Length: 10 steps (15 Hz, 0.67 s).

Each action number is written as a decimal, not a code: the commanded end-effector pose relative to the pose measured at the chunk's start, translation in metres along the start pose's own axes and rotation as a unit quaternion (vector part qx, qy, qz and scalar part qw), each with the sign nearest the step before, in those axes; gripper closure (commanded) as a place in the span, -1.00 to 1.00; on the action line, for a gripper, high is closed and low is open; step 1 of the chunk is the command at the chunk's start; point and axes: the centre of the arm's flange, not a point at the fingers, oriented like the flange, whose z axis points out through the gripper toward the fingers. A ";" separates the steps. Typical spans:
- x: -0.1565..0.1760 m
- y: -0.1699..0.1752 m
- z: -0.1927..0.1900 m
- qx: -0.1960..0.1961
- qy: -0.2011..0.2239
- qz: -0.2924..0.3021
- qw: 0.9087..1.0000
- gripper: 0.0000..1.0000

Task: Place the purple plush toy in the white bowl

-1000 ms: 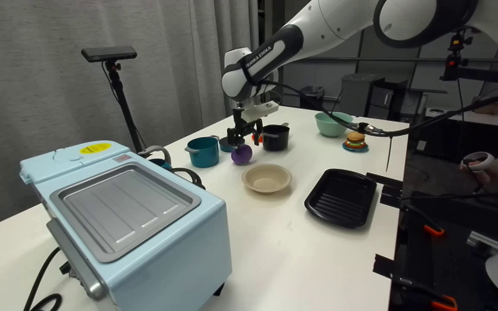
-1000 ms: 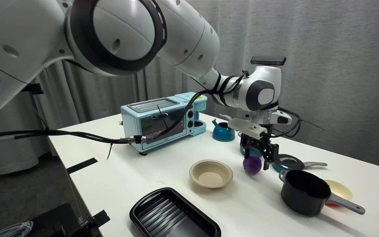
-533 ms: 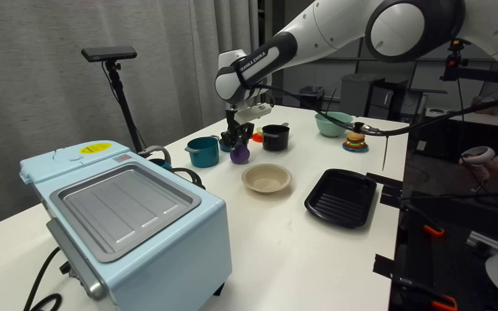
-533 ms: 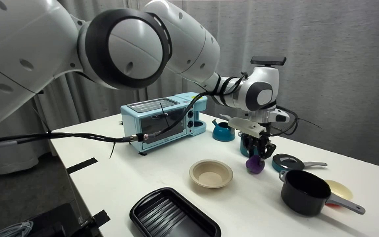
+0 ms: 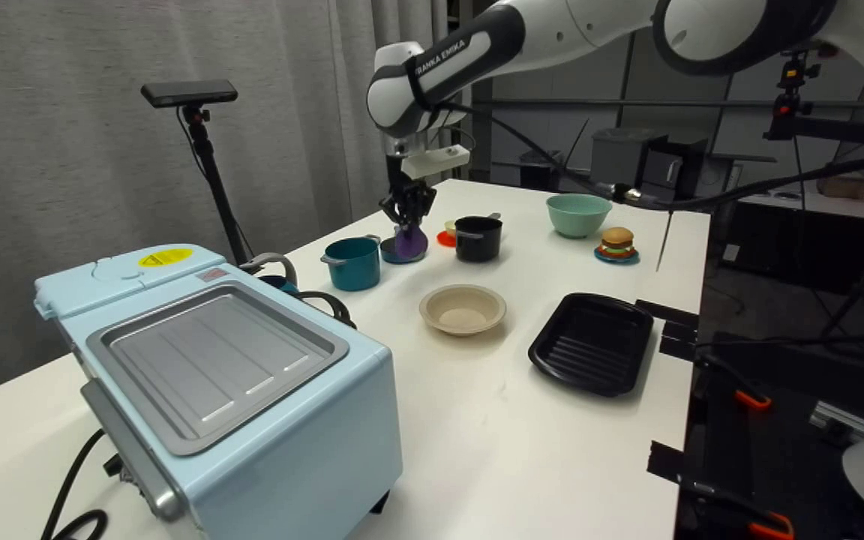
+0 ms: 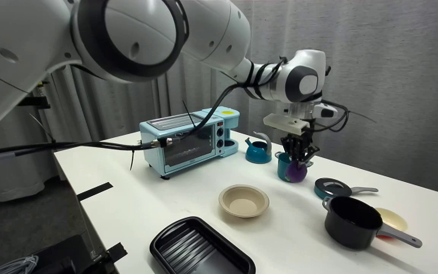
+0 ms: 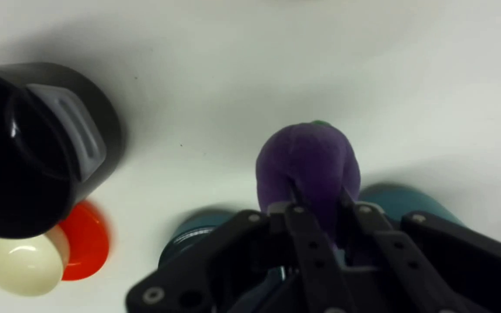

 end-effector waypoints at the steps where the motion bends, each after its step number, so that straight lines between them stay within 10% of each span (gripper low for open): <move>1: -0.047 0.006 -0.074 0.020 0.001 -0.003 1.000 0.93; 10: -0.140 0.007 -0.084 0.005 -0.030 -0.055 0.998 0.93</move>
